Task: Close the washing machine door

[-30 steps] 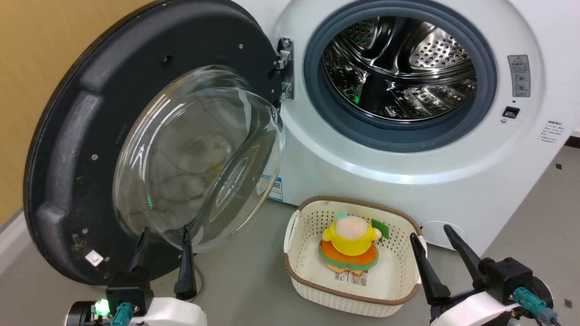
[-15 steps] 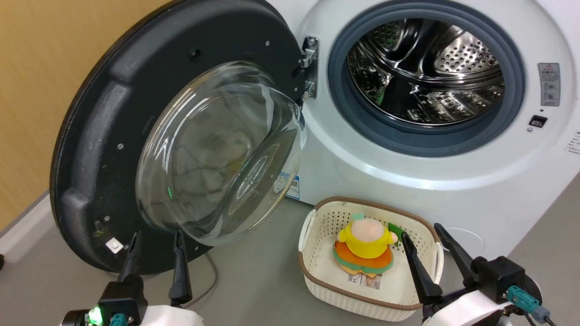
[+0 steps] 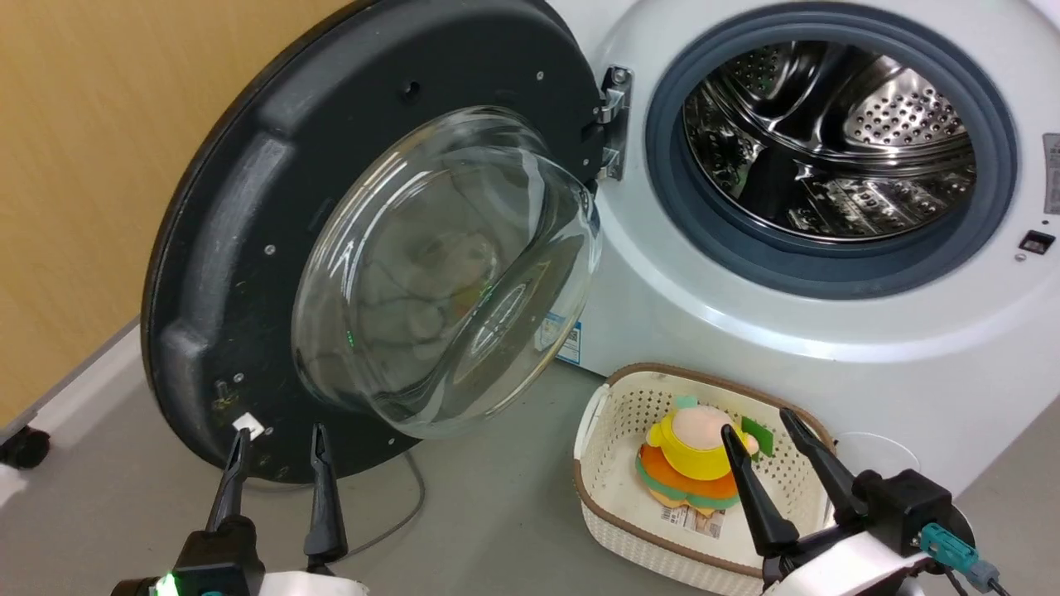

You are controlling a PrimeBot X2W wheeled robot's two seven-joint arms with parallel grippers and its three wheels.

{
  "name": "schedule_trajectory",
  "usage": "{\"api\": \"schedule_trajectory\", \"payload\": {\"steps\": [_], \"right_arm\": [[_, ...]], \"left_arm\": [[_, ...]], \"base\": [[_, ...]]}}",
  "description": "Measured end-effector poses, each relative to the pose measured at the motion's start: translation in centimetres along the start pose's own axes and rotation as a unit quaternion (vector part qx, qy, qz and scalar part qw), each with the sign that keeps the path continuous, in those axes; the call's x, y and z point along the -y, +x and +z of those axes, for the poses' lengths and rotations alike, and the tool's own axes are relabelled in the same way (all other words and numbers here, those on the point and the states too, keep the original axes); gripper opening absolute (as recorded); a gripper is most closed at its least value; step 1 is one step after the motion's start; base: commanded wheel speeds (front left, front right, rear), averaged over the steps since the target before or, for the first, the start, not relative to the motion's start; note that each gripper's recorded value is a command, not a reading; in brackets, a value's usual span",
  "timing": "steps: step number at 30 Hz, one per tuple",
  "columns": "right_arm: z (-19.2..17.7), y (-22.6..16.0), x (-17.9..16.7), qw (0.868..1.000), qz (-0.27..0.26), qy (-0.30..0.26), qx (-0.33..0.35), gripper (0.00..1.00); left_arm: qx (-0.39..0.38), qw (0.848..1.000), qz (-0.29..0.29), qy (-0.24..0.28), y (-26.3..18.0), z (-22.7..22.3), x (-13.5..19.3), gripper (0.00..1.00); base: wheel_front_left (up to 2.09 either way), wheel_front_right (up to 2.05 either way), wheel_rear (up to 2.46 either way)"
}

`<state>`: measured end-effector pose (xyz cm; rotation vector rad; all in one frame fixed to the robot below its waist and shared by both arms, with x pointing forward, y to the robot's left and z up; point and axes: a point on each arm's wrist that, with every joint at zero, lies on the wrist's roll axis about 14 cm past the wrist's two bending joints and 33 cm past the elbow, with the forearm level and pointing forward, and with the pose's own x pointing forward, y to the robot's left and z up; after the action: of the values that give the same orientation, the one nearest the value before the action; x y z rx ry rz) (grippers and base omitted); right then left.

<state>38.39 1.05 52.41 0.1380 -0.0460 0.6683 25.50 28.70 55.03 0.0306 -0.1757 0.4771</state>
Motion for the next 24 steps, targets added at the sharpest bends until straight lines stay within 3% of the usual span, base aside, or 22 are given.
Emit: {"api": "schedule_trajectory", "payload": {"steps": [24], "right_arm": [[-1.0,1.7,-4.0,0.997,0.067,0.035,-0.001,1.0]], "left_arm": [[0.028,0.998,0.065,0.005,-2.4,1.2,-3.5,1.0]], "base": [[0.0,0.0,0.0]]}}
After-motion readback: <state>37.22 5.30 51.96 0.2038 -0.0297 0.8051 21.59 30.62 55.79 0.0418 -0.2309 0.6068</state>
